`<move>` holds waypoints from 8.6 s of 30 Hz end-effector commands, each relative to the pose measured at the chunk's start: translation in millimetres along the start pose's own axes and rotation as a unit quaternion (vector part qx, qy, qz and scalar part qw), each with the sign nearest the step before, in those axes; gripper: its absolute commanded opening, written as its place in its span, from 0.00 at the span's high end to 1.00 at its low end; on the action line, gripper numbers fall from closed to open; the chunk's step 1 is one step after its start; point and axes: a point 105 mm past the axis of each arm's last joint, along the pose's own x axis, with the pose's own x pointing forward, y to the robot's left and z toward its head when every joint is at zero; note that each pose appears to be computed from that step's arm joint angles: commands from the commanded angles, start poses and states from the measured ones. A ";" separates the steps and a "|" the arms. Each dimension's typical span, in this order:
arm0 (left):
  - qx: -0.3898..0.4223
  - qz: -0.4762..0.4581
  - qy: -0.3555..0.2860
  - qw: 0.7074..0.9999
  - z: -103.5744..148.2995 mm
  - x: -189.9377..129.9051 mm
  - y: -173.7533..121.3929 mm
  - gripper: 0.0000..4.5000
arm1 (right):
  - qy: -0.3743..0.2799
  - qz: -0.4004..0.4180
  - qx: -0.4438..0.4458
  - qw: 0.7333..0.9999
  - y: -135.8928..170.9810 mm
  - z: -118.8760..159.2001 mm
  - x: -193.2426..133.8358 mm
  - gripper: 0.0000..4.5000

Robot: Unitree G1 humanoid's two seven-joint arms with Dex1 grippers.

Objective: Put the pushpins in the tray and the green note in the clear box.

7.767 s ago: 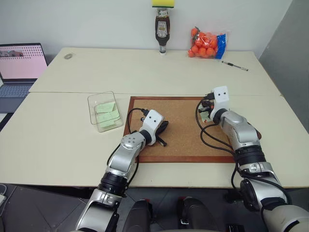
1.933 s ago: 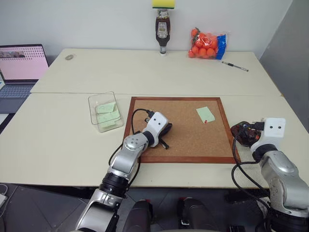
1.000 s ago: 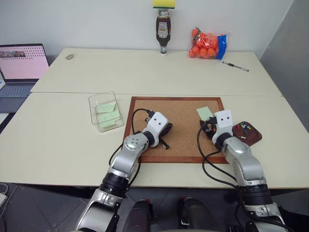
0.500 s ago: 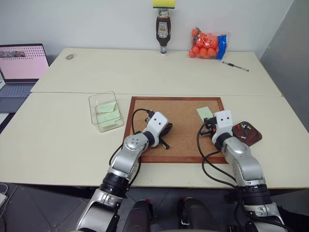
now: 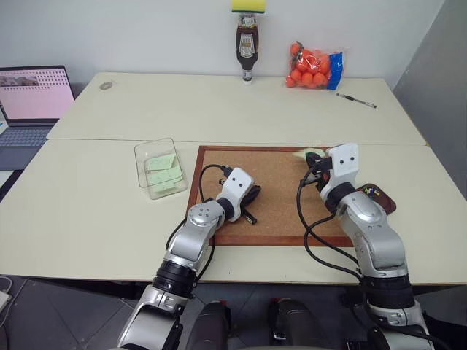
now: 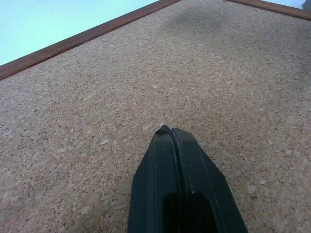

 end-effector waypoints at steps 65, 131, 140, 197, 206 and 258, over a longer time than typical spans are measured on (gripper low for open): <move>0.221 -0.073 -0.134 0.963 65.8 44.6 0.8 0.99 | -0.006 0.100 0.069 0.993 46.7 47.1 -15.2 1.00; 0.037 -0.141 -0.173 0.974 107.9 44.6 -19.1 0.36 | -0.035 0.065 0.102 0.992 28.5 70.1 -25.7 1.00; 0.033 -0.139 -0.167 0.976 103.5 47.3 -16.0 0.74 | -0.032 0.075 0.111 0.990 35.8 69.1 -25.8 1.00; -0.038 -0.141 -0.175 0.974 92.1 33.7 -12.3 0.99 | -0.046 0.039 0.068 0.996 11.7 75.0 -31.6 1.00; -0.030 -0.141 -0.162 0.976 81.0 30.2 -17.0 0.99 | -0.078 0.011 0.162 0.984 8.0 83.4 -32.1 1.00; 0.106 -0.066 -0.187 0.974 110.4 -7.5 9.2 0.16 | -0.068 0.105 0.012 0.992 42.5 79.8 -0.9 1.00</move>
